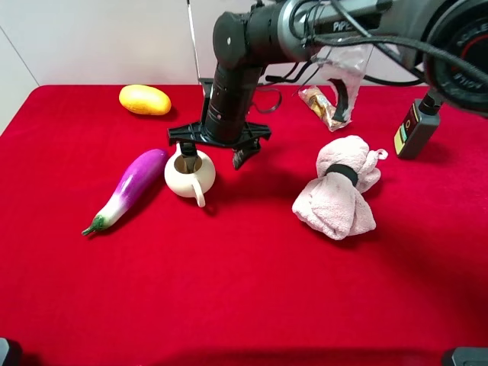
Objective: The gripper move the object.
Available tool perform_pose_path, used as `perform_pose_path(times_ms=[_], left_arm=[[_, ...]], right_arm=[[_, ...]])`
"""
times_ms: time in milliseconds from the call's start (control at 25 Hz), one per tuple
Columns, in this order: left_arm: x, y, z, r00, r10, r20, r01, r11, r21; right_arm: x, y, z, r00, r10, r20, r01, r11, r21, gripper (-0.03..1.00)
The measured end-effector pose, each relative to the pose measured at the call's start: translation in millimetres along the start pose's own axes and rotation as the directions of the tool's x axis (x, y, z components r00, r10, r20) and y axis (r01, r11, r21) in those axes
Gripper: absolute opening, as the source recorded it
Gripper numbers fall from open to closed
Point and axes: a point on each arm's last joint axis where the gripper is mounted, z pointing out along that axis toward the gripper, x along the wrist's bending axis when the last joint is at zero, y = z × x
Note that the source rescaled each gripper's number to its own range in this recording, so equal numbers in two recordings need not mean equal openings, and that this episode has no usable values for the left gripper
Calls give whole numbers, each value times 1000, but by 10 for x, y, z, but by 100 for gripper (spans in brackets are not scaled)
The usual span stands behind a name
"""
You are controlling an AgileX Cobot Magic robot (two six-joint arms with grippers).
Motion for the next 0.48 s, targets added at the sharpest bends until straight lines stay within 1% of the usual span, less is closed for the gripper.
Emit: perform_pose_path(times_ms=[240,480], left_arm=[[0,0,0,1000,0,0,0,1000,0],[0,0,0,1000,0,0,0,1000,0]], right_arm=[[83,63,-216,1000,-24,-6,24,1000,1,87],[121,80,-354,998,-62,9,62,997,39,89]])
